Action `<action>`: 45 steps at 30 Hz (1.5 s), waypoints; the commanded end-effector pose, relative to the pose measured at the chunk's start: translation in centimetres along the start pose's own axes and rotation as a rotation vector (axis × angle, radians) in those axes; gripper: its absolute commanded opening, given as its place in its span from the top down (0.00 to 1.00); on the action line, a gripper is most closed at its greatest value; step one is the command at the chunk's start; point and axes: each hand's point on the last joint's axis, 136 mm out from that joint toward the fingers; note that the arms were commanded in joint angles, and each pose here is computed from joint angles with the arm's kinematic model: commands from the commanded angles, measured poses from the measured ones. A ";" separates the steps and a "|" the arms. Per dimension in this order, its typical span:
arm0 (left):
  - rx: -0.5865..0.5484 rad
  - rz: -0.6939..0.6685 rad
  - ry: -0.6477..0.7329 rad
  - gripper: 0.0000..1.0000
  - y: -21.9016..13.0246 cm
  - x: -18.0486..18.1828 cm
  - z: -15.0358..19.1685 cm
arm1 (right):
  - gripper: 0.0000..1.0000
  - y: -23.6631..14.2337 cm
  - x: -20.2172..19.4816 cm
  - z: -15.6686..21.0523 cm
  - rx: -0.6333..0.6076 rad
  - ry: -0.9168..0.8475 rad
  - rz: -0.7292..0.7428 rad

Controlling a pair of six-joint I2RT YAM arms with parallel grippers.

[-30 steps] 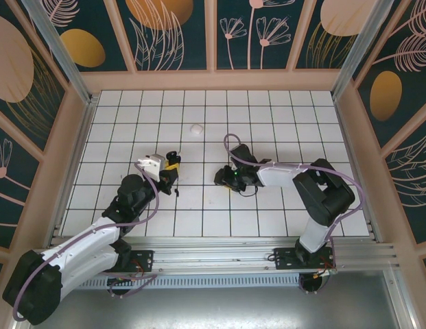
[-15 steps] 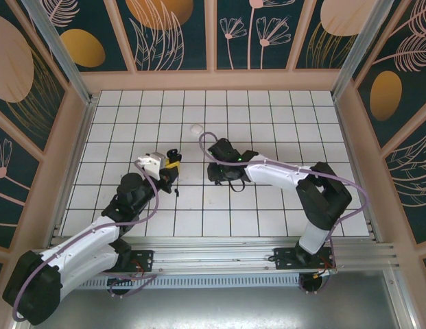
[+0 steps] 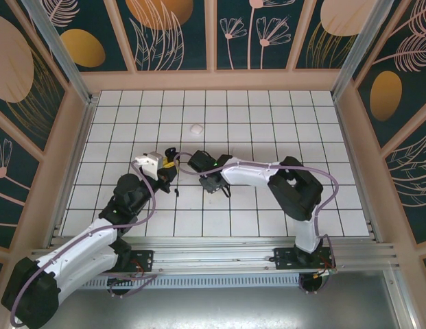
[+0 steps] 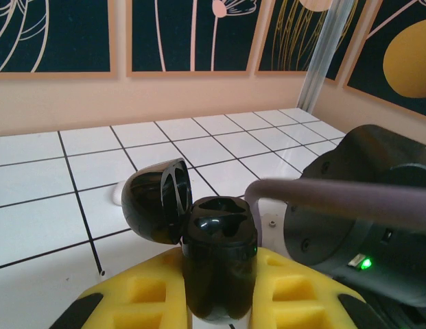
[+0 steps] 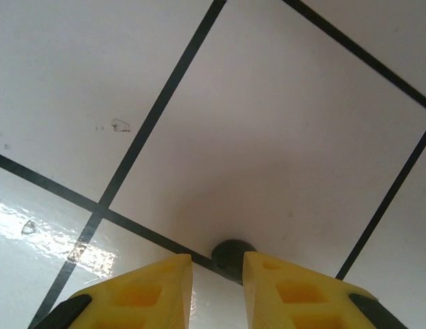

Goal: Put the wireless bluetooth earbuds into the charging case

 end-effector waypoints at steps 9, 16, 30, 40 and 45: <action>-0.010 -0.013 0.028 1.00 -0.1 0.1 -0.3 | 0.75 1.5 -0.7 1.4 0.090 -0.091 0.077; -0.012 -0.018 0.034 1.00 -0.1 0.2 -0.4 | 0.79 1.9 -0.7 2.2 0.115 -0.094 0.079; -0.012 -0.025 0.038 1.00 0.2 0.2 -0.7 | 0.78 1.9 -1.0 3.8 0.120 -0.013 0.039; -0.002 -0.017 0.038 1.00 0.7 0.0 -0.8 | 0.77 0.7 -3.9 3.8 0.048 0.188 -0.017; 0.000 -0.014 0.036 1.00 0.8 -0.1 -0.9 | 0.79 0.0 -5.6 4.4 0.000 0.320 -0.057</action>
Point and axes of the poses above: each hand's point on the last joint's axis, 136 mm out from that joint toward the fingers, its own y axis out along the fingers, its own x axis along the line the jaws close on, z = x × y, and after that the axes turned 10 degrees about -y, right-handed
